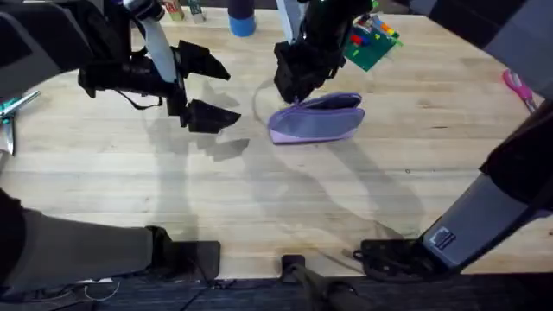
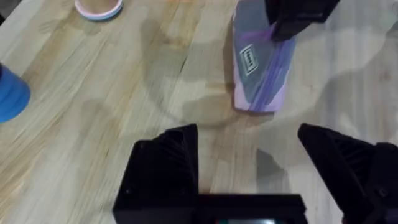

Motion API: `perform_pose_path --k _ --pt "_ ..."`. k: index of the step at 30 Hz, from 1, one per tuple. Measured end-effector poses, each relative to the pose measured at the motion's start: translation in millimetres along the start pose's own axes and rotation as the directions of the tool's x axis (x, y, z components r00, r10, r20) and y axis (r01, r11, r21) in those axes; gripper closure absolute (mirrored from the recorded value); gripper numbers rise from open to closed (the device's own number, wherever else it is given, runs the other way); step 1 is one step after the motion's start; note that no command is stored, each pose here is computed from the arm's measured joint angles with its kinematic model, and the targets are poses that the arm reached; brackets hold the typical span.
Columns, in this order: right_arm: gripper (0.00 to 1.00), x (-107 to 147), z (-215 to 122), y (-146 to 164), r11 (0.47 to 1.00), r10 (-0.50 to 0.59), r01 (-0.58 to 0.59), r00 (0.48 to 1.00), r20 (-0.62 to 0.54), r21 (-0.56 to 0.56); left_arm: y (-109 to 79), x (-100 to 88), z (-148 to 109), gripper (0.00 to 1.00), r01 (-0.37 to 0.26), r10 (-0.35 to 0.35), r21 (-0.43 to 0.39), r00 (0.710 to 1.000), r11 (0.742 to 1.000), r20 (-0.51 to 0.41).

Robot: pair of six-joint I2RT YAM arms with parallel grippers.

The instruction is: Unzip the bag, pick up the pens from the table one at a time and place them inside, then zip the bag closed.

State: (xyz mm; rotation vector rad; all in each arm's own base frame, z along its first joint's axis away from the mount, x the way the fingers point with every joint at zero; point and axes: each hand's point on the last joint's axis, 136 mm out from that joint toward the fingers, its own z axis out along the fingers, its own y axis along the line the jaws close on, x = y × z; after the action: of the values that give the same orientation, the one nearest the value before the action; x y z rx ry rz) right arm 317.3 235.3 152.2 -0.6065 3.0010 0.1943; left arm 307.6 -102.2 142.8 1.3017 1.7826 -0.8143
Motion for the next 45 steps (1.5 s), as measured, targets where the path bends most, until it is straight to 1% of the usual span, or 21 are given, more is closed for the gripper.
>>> perform_pose_path --k 4,9,11,15,20,22,25,28,33,41,42,43,45 --pt "0.97 -1 0 -2 1.0 -0.002 0.002 1.0 0.004 0.014 -3.9 -2.8 6 0.006 0.014 -0.018 0.046 0.997 0.999 0.081" --pt "0.97 -1 0 -3 1.0 -0.002 0.002 1.0 0.006 0.02 -9.0 8.1 20 0.006 0.053 -0.072 0.115 0.985 0.992 0.16" --pt "0.969 -1 0 -3 1.0 -0.002 0.002 1.0 0.006 0.023 -9.5 7.4 25 0.006 0.042 -0.066 0.13 0.981 0.991 0.184" --pt "0.969 -1 0 -3 1.0 -0.002 0.002 1.0 0.007 0.024 -17.1 -2.6 38 0.006 -0.029 -0.007 0.165 0.977 0.986 0.214" --pt "0.969 -1 0 -3 1.0 -0.002 0.002 1.0 0.007 0.024 -35.0 -16.1 63 0.006 -0.145 0.092 0.226 0.969 0.963 0.229" --pt "0.969 -1 0 -4 1.0 -0.002 0.002 1.0 0.007 0.025 -41.5 -17.7 72 0.006 -0.177 0.123 0.247 0.968 0.953 0.218" --pt "0.969 -1 0 -4 1.0 -0.002 0.002 1.0 0.007 0.025 -45.9 -17.5 82 0.006 -0.191 0.14 0.266 0.97 0.945 0.198" --pt "0.969 -1 0 -4 1.0 -0.002 0.002 1.0 0.008 0.027 -44.5 -15.0 88 0.006 -0.179 0.13 0.273 0.974 0.945 0.186" --pt "0.969 -1 0 -4 1.0 -0.002 0.002 1.0 0.008 0.028 -40.5 -9.4 98 0.006 -0.134 0.087 0.286 0.981 0.949 0.171" --pt "0.969 -1 0 -4 1.0 -0.002 0.002 1.0 0.008 0.028 -37.5 -0.4 114 0.004 -0.077 0.021 0.318 0.984 0.945 0.176" --pt "0.969 -1 0 -4 1.0 -0.002 0.002 1.0 0.008 0.028 -37.5 0.0 115 0.015 -0.069 0.012 0.321 0.984 0.945 0.177" --pt "0.969 -1 0 -4 1.0 -0.002 0.002 1.0 0.008 0.028 -37.7 0.2 115 0.062 -0.065 0.006 0.324 0.984 0.944 0.18" --pt "0.969 -1 0 -4 1.0 -0.002 0.002 1.0 0.008 0.028 -37.8 -0.2 115 0.21 -0.059 -0.003 0.328 0.983 0.943 0.184"
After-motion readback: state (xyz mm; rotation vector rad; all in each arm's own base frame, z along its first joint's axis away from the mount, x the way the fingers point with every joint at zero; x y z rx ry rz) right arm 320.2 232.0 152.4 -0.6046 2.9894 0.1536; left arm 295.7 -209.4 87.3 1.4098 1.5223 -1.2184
